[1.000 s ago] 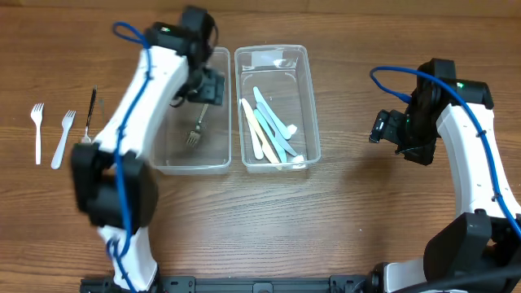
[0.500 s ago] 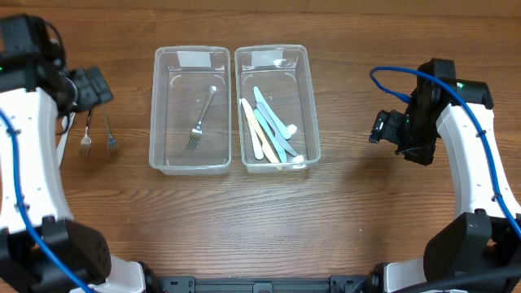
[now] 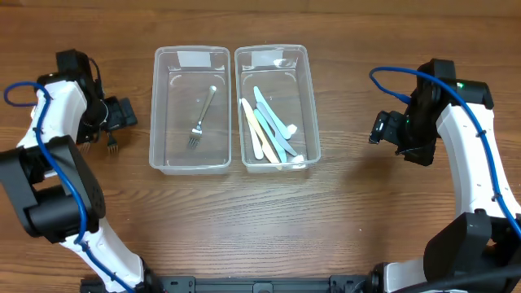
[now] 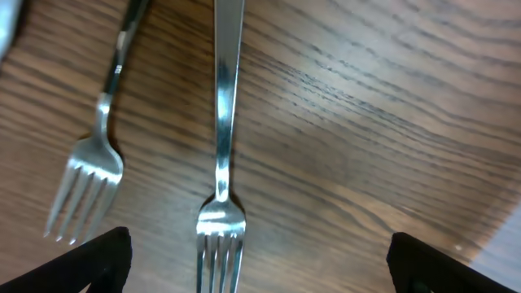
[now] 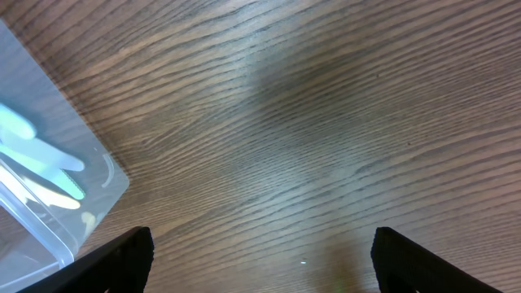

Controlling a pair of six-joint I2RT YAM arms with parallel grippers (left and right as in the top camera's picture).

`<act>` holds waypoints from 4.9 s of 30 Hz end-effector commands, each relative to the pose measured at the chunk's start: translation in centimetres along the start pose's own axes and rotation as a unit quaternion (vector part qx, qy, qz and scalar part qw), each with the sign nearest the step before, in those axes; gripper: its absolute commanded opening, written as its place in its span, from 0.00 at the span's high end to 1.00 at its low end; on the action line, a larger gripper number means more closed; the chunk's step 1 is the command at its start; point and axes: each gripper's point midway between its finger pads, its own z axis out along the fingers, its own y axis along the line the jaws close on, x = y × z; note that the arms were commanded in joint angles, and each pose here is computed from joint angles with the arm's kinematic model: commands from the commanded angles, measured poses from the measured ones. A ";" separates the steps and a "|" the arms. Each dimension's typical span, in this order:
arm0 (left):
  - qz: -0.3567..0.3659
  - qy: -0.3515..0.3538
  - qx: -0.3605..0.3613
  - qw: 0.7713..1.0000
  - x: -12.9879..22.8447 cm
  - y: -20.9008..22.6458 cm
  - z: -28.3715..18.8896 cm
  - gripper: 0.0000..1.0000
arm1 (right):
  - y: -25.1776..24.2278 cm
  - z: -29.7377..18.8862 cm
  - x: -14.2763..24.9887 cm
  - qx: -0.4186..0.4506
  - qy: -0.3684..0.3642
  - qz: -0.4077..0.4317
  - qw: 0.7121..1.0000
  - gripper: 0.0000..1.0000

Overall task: Pack container
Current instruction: 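Return the left gripper to the forks and grasp another metal fork, then carry the metal fork into the left container and release it, then move the left gripper back and grasp the dark-handled metal fork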

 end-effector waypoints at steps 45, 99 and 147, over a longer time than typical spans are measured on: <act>0.015 0.014 0.010 1.000 -1.4 -0.9 -1.4 0.96 | 0.2 -0.4 -0.2 -0.004 -0.011 -0.007 1.000 0.12; 0.057 -0.051 0.020 0.997 -5.0 2.5 -10.8 0.09 | 0.3 -0.3 0.2 -0.007 -0.003 -0.006 1.000 0.11; 0.081 0.095 -0.001 0.992 -2.7 3.4 6.4 0.12 | 0.3 -0.3 0.1 -0.007 -0.004 -0.016 1.000 0.11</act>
